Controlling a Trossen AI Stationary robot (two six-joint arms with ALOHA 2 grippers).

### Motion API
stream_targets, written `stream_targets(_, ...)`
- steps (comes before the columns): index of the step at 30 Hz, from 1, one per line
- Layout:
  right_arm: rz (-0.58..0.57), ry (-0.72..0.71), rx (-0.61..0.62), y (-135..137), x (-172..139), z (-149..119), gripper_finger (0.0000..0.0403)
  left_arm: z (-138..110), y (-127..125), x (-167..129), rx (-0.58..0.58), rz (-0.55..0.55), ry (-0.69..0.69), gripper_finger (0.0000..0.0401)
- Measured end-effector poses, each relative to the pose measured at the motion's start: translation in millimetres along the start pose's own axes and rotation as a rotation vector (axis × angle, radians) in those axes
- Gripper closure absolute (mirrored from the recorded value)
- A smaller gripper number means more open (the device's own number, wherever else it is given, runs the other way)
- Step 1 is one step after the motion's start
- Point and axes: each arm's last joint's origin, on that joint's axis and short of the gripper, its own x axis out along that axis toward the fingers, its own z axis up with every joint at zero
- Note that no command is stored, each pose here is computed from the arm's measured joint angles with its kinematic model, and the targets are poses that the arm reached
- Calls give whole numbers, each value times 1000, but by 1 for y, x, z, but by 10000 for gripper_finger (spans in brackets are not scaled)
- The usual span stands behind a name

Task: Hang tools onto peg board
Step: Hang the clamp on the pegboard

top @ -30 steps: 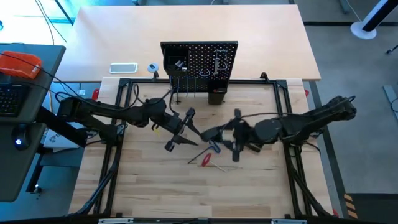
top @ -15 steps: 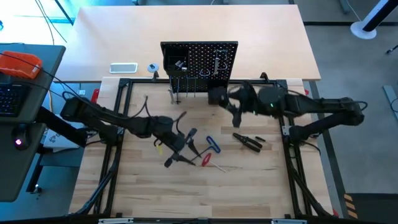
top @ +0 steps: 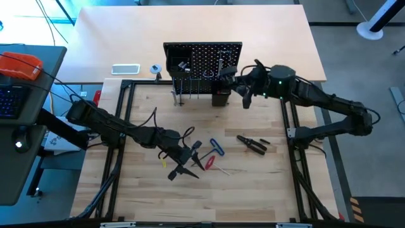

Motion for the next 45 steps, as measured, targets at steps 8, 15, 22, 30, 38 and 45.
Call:
stream_targets(8, 2, 3, 9, -22, 3, 1, 235, -1, 0, 2, -11, 4, 1, 238)
stream_targets(15, 32, 8, 21, -38, 4, 1, 235, -1, -1, 2, -26, 12, 4, 238)
stream_targets(22, 38, 6, 22, -52, 14, -1, 235, -1, 0, 2, -32, 15, -4, 238)
stream_targets(30, 23, 8, 20, -64, 25, -4, 235, -1, -1, 2, -44, 13, 1, 238)
stream_targets(38, 38, -2, -2, -63, 20, -2, 235, -2, -2, 3, -38, 8, 9, 238)
stream_targets(45, 3, -9, 2, -70, 10, 0, 235, -2, -3, 3, -31, 8, 11, 238)
